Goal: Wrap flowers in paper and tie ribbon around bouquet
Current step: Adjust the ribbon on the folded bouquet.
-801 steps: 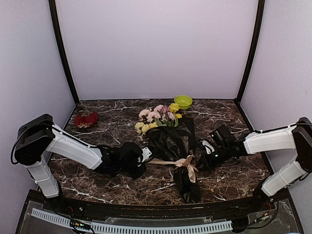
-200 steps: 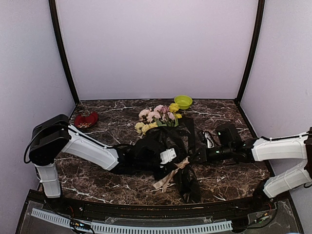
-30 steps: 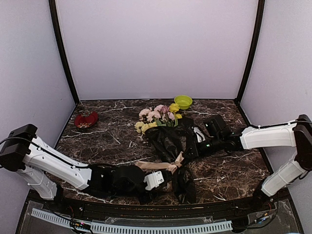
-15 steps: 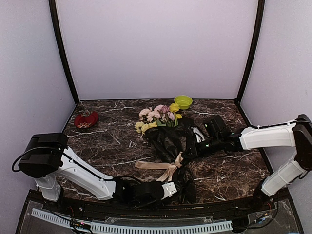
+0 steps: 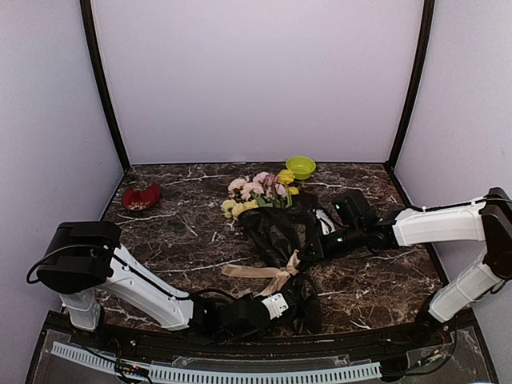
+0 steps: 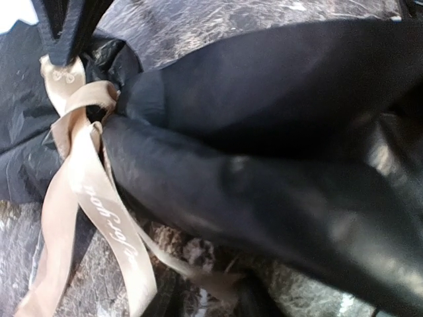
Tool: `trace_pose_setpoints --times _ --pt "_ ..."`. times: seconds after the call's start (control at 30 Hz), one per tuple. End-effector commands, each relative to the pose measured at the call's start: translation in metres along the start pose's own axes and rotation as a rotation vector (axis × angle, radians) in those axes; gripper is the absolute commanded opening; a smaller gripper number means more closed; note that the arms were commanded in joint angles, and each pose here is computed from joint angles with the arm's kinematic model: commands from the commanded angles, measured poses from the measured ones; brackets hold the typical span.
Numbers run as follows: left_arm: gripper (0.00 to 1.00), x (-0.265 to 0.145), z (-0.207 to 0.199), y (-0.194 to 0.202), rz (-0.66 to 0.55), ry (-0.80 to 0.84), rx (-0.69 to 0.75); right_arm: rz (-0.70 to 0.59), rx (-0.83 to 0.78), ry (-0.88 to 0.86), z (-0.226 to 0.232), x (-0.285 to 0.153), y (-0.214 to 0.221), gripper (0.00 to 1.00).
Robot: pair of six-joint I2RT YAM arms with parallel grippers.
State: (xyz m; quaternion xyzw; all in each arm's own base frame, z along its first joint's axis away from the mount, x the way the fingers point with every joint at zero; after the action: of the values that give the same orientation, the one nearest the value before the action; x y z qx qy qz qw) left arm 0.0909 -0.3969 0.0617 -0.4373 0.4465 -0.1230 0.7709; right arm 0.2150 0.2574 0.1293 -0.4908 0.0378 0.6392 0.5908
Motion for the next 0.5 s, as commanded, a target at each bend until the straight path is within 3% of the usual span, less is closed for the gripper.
trace_pose_setpoints --times 0.0,0.1,0.47 --pt "0.19 0.001 0.007 0.002 -0.034 -0.046 0.005 -0.031 -0.02 -0.019 0.007 0.001 -0.008 0.0" --pt "0.0 -0.001 0.009 0.002 -0.037 -0.06 -0.006 -0.032 -0.022 -0.017 0.007 0.0 -0.008 0.0" --pt "0.0 -0.032 0.008 0.022 -0.004 0.073 -0.081 -0.038 -0.044 -0.016 0.01 -0.001 -0.015 0.0"
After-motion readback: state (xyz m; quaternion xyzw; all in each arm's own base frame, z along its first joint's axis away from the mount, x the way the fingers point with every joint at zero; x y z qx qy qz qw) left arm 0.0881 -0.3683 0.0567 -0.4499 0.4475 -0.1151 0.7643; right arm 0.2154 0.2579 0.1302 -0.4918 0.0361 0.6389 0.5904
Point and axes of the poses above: each gripper's point midway between its finger pads, its own x axis out along the fingers, its own z axis along the line the jaws close on, y = z × x, the point moved 6 cm from there along -x, back along the fingers, and after that the axes turned 9 degrees about -x, right-handed, at the moved point
